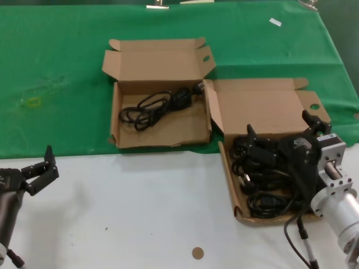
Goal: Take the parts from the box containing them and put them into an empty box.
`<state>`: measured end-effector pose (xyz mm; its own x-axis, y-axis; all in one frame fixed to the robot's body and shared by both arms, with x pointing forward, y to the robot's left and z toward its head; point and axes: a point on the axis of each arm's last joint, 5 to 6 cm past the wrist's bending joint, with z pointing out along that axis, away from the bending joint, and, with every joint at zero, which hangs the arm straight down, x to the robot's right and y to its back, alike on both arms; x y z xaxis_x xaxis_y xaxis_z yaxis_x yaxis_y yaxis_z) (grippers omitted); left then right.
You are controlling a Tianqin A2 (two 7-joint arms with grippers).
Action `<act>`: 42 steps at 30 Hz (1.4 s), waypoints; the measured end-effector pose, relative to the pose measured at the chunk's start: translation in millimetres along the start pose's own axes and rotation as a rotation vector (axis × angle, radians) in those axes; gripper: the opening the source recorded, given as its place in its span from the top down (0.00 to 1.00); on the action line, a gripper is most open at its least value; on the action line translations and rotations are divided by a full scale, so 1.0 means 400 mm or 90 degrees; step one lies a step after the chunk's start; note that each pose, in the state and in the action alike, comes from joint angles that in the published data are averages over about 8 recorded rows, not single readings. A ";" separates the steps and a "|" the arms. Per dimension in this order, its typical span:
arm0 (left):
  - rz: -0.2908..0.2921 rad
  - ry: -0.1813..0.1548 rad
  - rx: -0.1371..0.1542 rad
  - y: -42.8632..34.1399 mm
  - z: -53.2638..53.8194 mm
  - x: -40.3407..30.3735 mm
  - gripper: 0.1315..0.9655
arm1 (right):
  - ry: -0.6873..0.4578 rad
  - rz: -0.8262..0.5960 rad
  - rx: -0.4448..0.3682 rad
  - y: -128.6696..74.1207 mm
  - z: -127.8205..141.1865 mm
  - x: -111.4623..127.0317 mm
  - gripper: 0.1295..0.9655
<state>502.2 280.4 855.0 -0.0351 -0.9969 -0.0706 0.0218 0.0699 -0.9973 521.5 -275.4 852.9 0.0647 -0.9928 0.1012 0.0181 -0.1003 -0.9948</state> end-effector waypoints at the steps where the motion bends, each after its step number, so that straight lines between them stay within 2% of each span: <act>1: 0.000 0.000 0.000 0.000 0.000 0.000 0.00 | 0.000 0.000 0.000 0.000 0.000 0.000 0.00; 42: 0.000 0.000 0.000 0.000 0.000 0.000 0.00 | 0.000 0.000 0.000 0.000 0.000 0.000 0.00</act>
<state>502.2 280.4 855.0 -0.0351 -0.9969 -0.0706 0.0218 0.0699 -0.9973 521.5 -275.4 852.9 0.0647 -0.9928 0.1013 0.0181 -0.1003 -0.9948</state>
